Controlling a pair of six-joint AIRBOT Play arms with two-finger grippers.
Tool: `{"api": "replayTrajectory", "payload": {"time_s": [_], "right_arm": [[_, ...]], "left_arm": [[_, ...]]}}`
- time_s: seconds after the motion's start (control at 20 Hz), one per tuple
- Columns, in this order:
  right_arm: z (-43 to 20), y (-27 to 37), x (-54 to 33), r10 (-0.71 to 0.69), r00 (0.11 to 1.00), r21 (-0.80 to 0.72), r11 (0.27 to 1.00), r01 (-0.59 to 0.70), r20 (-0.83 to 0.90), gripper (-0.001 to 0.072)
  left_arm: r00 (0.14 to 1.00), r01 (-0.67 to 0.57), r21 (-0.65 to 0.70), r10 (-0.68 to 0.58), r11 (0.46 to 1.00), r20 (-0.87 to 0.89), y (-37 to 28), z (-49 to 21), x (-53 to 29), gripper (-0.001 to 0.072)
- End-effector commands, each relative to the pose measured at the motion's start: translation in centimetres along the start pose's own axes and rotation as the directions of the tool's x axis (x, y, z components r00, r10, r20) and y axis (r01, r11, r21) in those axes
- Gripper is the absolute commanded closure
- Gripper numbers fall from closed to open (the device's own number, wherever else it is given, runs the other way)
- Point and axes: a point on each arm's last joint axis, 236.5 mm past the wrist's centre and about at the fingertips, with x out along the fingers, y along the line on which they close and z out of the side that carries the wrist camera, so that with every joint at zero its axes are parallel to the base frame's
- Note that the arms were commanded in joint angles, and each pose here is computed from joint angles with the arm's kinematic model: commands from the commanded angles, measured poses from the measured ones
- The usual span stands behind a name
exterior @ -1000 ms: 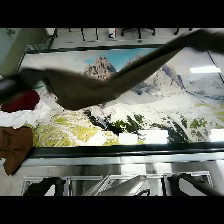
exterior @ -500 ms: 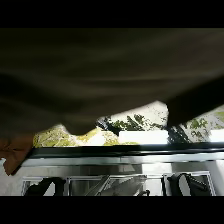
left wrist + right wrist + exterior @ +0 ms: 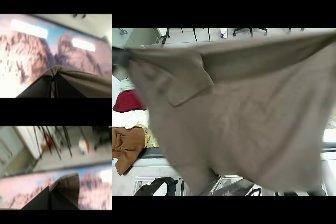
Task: Fold the shirts.
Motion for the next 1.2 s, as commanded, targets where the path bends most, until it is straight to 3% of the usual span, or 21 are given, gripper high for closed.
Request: {"api": "replayTrajectory", "payload": {"time_s": [0.0,0.25,0.45,0.7,0.8,0.95,1.15], "right_arm": [[-13.8,-11.0,9.7,-0.133,0.96,0.154,0.973,0.174,-0.247,0.0694],[-24.7,-21.1,17.7,-0.183,0.897,0.315,0.893,0.323,-0.402,0.0694],[-24.7,-23.7,21.9,-0.175,0.899,0.319,0.893,0.316,-0.402,0.0695],[-22.6,-23.3,22.3,-0.133,0.905,0.35,0.892,0.287,-0.404,0.0695],[-24.7,-23.2,20.9,-0.141,0.858,0.338,0.878,0.339,-0.494,0.0697],[-27.9,-24.7,17.4,-0.259,0.757,0.232,0.849,0.475,-0.6,0.0697],[-32.0,-25.2,14.4,-0.291,0.703,0.222,0.811,0.541,-0.649,0.0696]], "left_arm": [[0.979,-0.1,-0.06,0.087,0.993,-0.182,8.4,-8.0,12.0,0.0692],[0.907,-0.208,-0.138,0.138,0.968,-0.398,16.6,-15.0,23.5,0.0692],[0.918,-0.173,-0.123,0.115,0.977,-0.379,17.1,-12.8,29.0,0.0692],[0.913,-0.123,-0.094,0.076,0.988,-0.4,15.3,-10.2,29.9,0.0692],[0.884,-0.136,-0.062,0.093,0.989,-0.458,15.5,-11.1,29.2,0.0692],[0.818,-0.176,-0.016,0.137,0.984,-0.559,16.5,-13.5,27.6,0.0692],[0.723,-0.206,0.042,0.181,0.978,-0.667,17.1,-17.9,26.7,0.0692]]}}
